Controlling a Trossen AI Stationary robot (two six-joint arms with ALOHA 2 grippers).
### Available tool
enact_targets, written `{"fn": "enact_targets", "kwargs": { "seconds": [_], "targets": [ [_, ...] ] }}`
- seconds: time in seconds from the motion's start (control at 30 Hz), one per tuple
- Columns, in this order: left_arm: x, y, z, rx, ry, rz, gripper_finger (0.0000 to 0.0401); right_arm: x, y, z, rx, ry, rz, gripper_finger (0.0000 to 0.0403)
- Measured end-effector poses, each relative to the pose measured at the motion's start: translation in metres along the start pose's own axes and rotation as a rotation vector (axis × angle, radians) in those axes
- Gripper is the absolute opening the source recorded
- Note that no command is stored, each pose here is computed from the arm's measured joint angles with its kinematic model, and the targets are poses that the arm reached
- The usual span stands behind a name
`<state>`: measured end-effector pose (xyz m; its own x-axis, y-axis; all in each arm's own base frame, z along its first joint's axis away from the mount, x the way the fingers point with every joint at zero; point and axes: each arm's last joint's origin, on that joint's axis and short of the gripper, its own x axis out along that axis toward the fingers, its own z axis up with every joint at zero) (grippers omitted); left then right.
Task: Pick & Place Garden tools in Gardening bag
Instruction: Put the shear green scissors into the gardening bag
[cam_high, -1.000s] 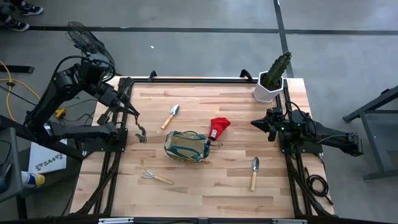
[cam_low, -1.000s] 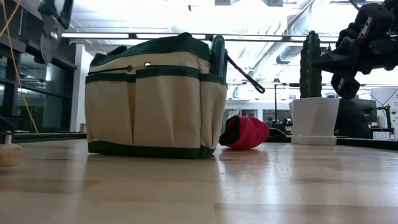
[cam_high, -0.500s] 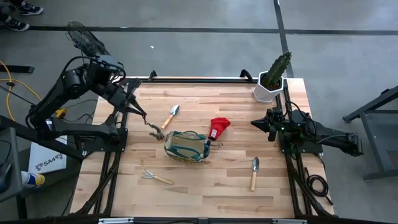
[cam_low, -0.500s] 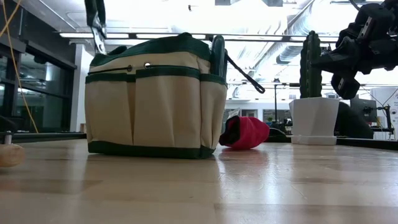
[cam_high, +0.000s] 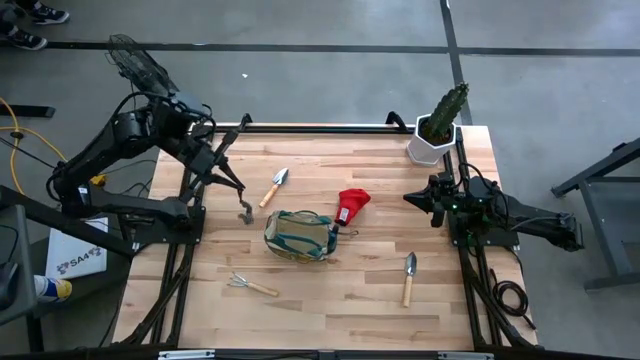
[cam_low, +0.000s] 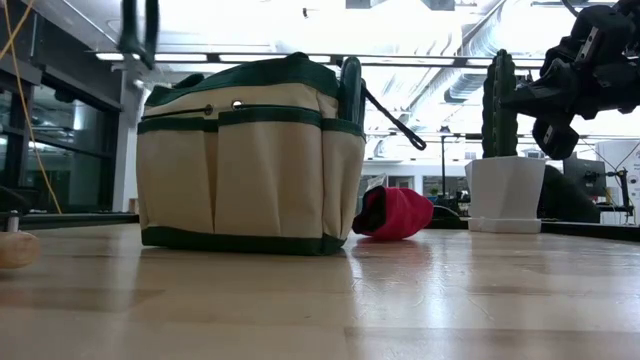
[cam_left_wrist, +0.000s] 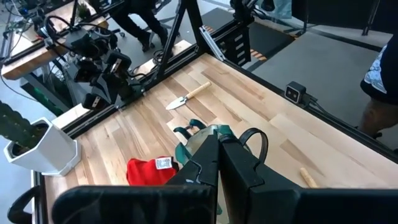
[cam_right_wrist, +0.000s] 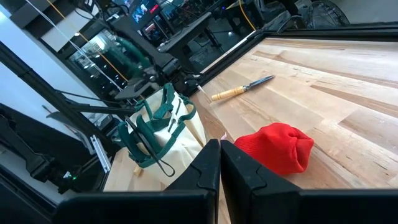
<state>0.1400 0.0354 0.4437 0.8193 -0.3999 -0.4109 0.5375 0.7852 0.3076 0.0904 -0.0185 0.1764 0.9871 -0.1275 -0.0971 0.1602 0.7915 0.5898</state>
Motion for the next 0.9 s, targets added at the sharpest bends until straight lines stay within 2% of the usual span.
{"fn": "enact_targets", "kwargs": {
  "seconds": [0.9],
  "targets": [
    [0.011, 0.011, -0.002, -0.028, -0.016, -0.024, 0.0000, 0.000, 0.000, 0.000, 0.000, 0.000, 0.000, 0.0004]
  ]
}}
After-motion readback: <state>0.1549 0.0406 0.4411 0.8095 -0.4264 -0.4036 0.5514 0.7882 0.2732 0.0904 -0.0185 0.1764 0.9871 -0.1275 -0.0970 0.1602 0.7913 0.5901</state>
